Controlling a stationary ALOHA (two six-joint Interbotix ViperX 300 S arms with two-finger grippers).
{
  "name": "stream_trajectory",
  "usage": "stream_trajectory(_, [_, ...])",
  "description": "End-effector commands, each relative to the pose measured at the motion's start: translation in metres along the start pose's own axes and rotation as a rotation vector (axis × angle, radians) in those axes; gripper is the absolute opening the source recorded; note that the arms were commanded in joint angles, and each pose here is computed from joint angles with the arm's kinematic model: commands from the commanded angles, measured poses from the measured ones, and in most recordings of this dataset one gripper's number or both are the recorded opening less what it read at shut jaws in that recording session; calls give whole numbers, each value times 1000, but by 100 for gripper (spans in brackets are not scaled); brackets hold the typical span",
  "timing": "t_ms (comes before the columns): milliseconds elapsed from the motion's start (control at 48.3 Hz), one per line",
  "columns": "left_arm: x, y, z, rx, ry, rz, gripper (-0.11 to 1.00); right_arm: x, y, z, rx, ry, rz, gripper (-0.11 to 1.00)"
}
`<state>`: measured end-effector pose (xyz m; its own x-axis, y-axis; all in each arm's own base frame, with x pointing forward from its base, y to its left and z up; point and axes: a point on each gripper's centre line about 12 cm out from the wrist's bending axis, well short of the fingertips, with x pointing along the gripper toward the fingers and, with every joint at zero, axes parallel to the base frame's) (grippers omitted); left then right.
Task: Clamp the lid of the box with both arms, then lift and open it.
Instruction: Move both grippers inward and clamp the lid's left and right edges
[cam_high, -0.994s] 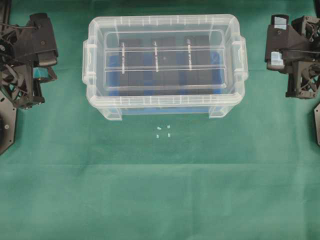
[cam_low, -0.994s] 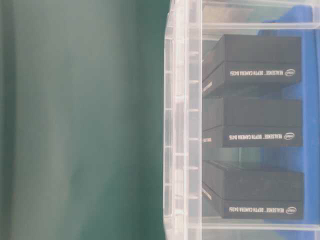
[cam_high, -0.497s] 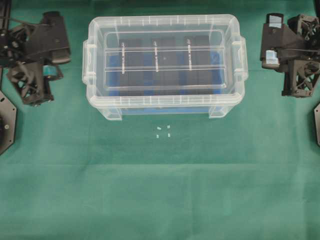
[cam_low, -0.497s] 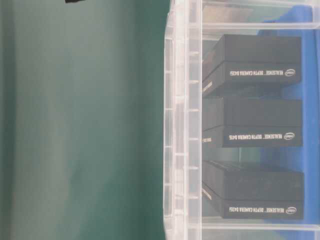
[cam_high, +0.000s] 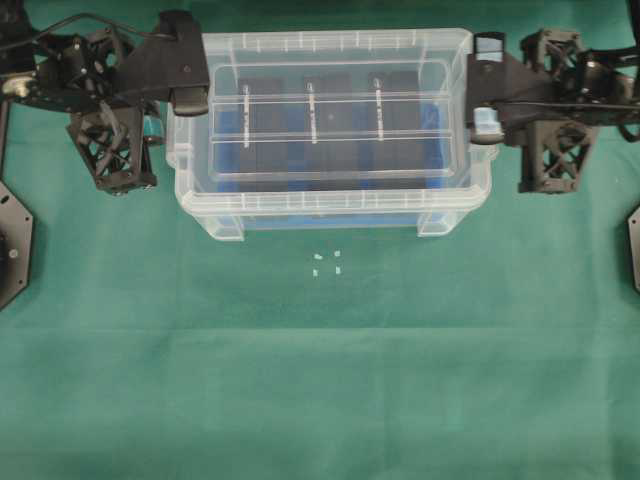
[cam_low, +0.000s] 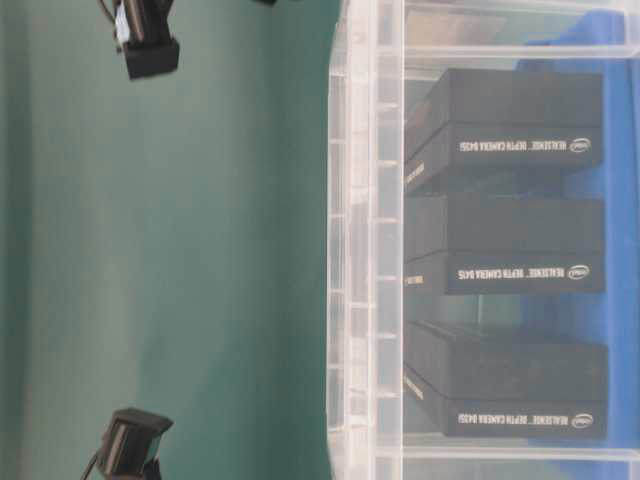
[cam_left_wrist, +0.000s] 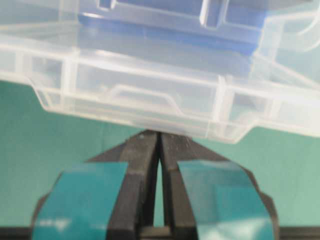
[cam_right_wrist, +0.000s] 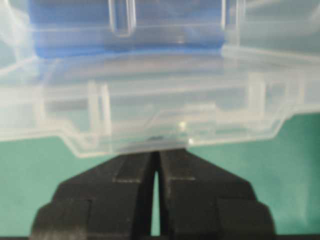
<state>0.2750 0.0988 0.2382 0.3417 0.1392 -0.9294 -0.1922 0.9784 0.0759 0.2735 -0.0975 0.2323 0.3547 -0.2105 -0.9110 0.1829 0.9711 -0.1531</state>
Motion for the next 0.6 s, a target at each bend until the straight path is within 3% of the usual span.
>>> stream_trajectory(0, [-6,2,16,7,-43,6,1,-5,-1,22,-10,-64,-4,0])
stream_trajectory(207, [-5,1,14,9,-38,5,1,-2,2,36,-27,-69,1,0])
stream_trajectory(580, [-6,1,11,10,-38,5,1,-2,3,38,-21,-68,4,0])
